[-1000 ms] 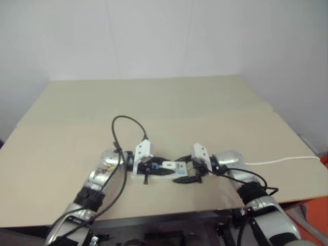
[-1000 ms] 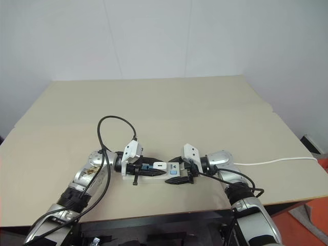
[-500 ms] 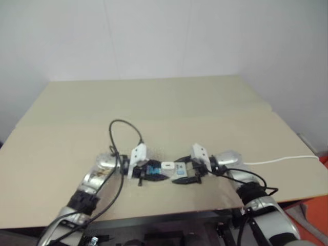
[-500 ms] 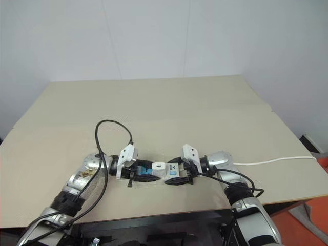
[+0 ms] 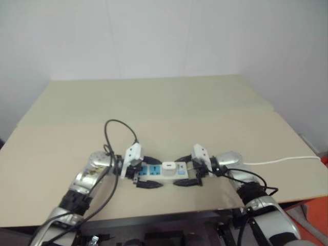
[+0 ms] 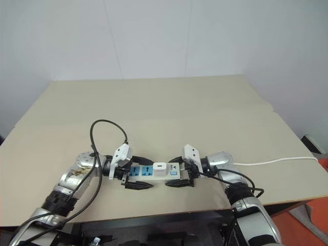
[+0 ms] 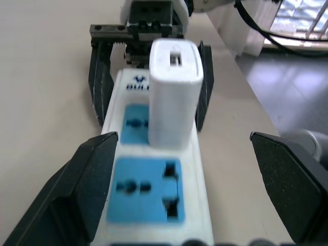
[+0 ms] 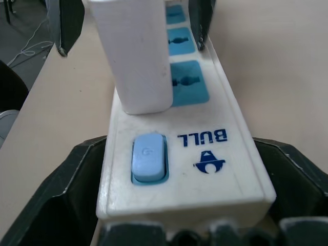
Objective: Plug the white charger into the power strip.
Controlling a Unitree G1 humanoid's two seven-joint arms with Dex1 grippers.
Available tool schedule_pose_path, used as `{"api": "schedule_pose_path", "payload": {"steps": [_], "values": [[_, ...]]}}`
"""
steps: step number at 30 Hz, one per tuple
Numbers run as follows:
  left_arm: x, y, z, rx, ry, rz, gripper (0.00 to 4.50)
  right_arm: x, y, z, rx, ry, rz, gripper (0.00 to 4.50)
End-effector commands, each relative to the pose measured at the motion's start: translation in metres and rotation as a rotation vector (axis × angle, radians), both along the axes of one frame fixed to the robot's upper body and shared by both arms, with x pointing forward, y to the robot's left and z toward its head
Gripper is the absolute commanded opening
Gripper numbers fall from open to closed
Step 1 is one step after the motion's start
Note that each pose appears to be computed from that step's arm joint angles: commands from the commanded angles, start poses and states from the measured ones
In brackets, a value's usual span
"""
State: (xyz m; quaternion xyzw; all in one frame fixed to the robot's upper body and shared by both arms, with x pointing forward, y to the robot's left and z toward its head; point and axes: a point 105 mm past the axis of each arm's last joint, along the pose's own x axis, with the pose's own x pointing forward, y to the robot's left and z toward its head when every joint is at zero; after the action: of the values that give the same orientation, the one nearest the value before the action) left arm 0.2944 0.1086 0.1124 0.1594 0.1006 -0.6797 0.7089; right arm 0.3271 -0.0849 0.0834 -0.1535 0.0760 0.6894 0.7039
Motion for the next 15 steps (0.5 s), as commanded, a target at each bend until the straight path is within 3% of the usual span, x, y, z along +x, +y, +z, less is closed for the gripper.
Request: {"api": "schedule_pose_path", "payload": {"steps": [1, 9, 15], "values": [[-0.009, 0.015, 0.028, 0.033, -0.06, -0.032, 4.5, 0.004, -0.015, 0.024, 0.023, -0.072, -0.04, 4.48], [-0.017, 0.061, 0.064, 0.081, -0.185, 0.093, 4.5, -0.016, -0.073, 0.078, 0.046, -0.206, -0.162, 4.48], [-0.021, 0.107, 0.081, 0.117, -0.231, 0.247, 4.5, -0.035, -0.113, 0.098, 0.004, -0.24, -0.278, 4.48]]}}
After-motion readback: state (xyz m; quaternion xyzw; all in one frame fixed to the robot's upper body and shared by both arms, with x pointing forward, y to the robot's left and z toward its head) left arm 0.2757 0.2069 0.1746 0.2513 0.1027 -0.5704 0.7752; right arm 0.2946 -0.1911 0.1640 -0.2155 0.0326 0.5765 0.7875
